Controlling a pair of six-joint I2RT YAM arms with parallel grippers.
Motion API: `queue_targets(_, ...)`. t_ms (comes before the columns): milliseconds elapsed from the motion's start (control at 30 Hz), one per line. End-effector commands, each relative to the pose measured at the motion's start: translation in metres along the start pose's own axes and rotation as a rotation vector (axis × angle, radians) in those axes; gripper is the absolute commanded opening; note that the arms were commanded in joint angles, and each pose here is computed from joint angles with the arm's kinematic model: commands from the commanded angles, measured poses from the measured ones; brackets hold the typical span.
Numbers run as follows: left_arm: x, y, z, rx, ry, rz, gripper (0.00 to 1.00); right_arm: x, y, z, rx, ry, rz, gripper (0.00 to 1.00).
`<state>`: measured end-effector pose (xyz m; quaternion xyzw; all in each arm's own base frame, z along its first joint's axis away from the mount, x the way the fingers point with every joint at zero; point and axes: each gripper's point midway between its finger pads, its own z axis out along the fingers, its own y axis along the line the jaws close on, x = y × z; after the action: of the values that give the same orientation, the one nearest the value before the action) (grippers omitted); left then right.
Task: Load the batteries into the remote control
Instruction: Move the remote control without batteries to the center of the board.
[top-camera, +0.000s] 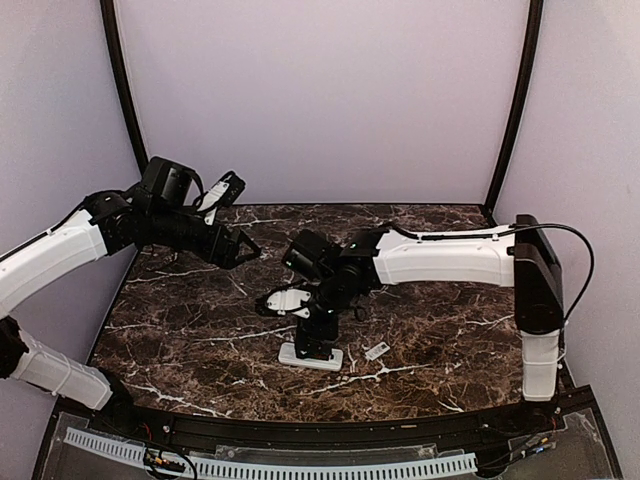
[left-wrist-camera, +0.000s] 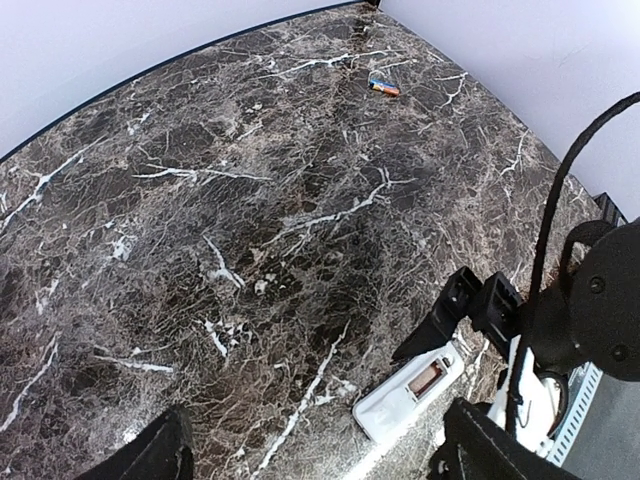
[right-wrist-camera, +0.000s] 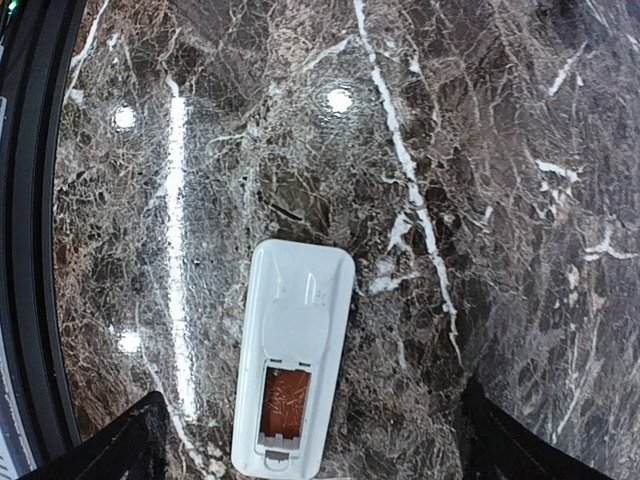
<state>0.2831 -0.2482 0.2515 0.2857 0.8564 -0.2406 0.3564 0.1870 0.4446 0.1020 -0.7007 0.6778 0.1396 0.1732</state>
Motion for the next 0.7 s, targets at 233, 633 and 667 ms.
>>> queue_targets(233,0.006,0.006,-0.011,0.001,-0.014,-0.008,0.86,0.016,0.007,0.057,-0.098,0.105,0.084,0.86)
queue_targets(633,0.009,0.008,-0.009,0.000,-0.011,-0.011,0.86,0.027,0.029,0.066,-0.094,0.126,0.019,0.46)
queue_targets(667,0.009,0.008,-0.009,0.000,-0.010,-0.013,0.86,0.027,0.031,0.065,-0.098,0.122,0.018,0.44)
